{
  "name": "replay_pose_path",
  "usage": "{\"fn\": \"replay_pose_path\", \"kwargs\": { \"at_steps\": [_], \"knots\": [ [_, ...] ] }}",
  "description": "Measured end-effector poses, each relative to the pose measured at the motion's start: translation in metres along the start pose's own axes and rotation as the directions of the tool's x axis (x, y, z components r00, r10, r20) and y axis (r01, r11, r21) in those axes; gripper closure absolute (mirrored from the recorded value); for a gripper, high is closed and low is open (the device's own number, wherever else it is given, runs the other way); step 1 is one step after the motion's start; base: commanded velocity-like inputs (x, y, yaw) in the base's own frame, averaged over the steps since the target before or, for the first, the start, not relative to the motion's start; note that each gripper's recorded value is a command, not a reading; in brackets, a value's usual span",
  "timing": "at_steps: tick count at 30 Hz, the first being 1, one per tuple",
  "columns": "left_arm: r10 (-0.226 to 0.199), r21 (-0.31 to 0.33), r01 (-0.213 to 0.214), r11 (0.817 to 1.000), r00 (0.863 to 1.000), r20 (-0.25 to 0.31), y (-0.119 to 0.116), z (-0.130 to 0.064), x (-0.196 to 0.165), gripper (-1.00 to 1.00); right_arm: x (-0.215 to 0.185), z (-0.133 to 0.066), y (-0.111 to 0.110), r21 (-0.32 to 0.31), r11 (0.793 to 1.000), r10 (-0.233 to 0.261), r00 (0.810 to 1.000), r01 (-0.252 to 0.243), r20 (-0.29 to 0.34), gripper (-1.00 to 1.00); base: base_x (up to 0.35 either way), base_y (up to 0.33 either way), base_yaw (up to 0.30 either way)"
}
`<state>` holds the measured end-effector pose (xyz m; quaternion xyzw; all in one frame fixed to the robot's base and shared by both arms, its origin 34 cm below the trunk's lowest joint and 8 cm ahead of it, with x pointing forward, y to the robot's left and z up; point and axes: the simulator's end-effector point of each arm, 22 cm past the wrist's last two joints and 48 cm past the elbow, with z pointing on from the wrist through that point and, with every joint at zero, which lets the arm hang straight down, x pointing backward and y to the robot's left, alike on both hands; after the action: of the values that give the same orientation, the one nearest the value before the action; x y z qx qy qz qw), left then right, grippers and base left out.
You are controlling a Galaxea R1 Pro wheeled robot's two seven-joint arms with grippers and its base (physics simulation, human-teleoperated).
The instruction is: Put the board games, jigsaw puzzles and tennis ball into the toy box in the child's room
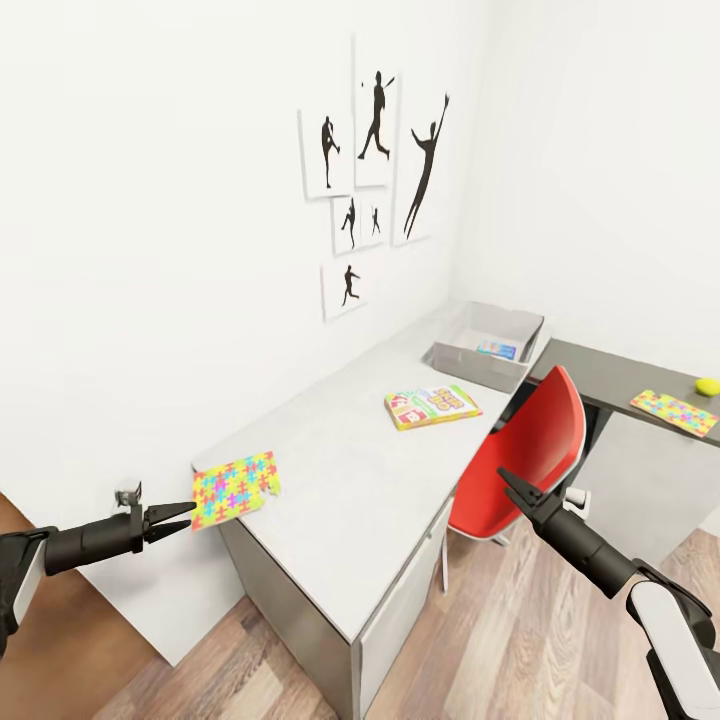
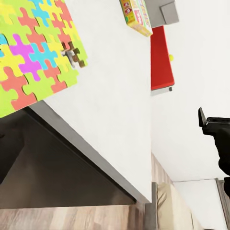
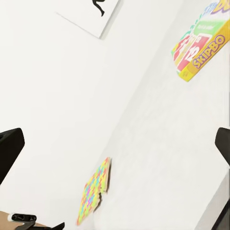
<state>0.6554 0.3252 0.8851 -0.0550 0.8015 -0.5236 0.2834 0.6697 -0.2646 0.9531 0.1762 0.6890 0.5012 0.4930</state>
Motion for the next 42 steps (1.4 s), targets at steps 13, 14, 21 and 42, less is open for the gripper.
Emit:
{"fn": "replay_pose_path", "kwargs": {
  "at_steps": [13, 14, 21, 42],
  "knots": [
    [0.001, 0.003, -0.001, 1.000, 1.000, 0.006, 0.017, 0.004, 0.006, -1.00, 0.011, 0.001, -0.017, -0.001, 1.000, 0.002, 1.000, -0.002, -0.001, -1.00, 0.000, 0.000, 0.000],
    [0.001, 0.003, -0.001, 1.000, 1.000, 0.007, 0.018, 0.005, 0.006, -1.00, 0.012, 0.001, -0.018, 0.000, 1.000, 0.002, 1.000, -0.002, -0.001, -1.00, 0.000, 0.000, 0.000],
    [0.001, 0.004, -0.001, 1.000, 1.000, 0.009, 0.026, 0.008, 0.010, -1.00, 0.016, 0.001, -0.027, 0.000, 1.000, 0.001, 1.000, -0.001, -0.001, -1.00, 0.000, 0.000, 0.000],
    [-0.054, -0.001, 0.054, 0.999, 0.998, 0.013, 0.050, 0.011, 0.023, -1.00, 0.026, 0.000, -0.048, 0.020, 1.000, 0.018, 1.000, -0.018, -0.003, -1.00, 0.000, 0.000, 0.000]
  ]
}}
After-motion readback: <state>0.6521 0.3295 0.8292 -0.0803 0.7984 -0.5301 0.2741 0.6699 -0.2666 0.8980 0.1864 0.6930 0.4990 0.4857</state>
